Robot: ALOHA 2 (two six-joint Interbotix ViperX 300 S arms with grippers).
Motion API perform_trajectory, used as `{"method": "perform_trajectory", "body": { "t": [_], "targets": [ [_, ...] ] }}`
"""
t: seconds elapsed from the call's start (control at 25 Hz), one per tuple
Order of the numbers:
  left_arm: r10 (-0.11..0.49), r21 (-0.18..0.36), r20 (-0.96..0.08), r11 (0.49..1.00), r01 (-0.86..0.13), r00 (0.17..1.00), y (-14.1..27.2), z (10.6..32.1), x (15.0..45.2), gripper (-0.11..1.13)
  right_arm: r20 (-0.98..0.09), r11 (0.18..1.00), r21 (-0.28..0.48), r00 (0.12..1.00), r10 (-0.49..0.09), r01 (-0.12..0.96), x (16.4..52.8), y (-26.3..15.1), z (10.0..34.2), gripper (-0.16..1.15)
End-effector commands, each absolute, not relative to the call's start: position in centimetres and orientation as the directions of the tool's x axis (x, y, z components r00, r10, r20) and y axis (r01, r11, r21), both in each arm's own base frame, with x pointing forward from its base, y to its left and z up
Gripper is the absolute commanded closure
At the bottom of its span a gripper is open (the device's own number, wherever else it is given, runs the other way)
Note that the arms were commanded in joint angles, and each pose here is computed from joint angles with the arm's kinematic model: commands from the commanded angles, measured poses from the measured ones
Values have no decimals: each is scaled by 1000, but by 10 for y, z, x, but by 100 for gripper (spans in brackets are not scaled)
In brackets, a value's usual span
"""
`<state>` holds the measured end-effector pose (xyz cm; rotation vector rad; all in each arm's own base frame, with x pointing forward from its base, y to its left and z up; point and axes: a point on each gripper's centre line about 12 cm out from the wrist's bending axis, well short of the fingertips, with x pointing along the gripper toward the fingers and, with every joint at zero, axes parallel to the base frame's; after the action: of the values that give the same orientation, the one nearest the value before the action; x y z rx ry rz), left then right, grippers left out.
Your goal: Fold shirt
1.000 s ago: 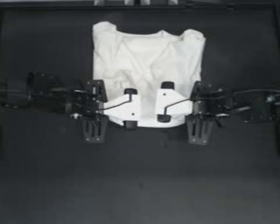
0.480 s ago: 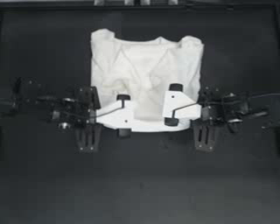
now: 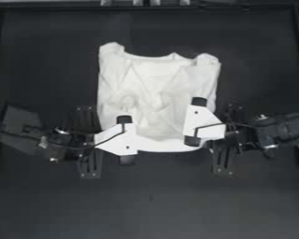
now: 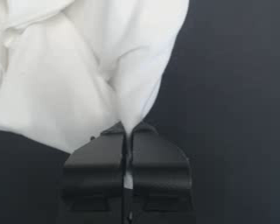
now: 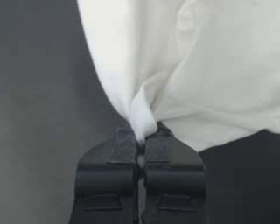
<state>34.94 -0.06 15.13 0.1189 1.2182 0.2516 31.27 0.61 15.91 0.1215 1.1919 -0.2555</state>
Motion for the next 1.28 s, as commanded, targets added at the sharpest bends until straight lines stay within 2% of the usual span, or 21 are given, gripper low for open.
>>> {"method": "perform_trajectory", "body": {
  "t": [0.04, 0.32, 0.64, 0.96, 1.28],
  "targets": [
    [241, 197, -889, 969, -149, 390, -16, 181, 347, 97, -901, 964, -18, 413, -130, 264, 313, 15, 179, 93],
    [222, 166, -883, 972, -168, 414, -45, 193, 339, 97, -885, 956, 18, 450, -121, 293, 306, 38, 194, 93],
    [266, 183, -848, 959, -217, 458, -70, 213, 325, 97, -853, 940, 27, 499, -156, 340, 299, 58, 207, 93],
    [245, 146, -829, 963, -227, 503, -91, 223, 319, 97, -846, 917, 69, 511, -154, 392, 295, 76, 218, 93],
    [318, 192, -814, 937, -292, 485, -64, 230, 322, 97, -836, 891, 2, 489, -247, 454, 300, 54, 227, 93]
  ]
}}
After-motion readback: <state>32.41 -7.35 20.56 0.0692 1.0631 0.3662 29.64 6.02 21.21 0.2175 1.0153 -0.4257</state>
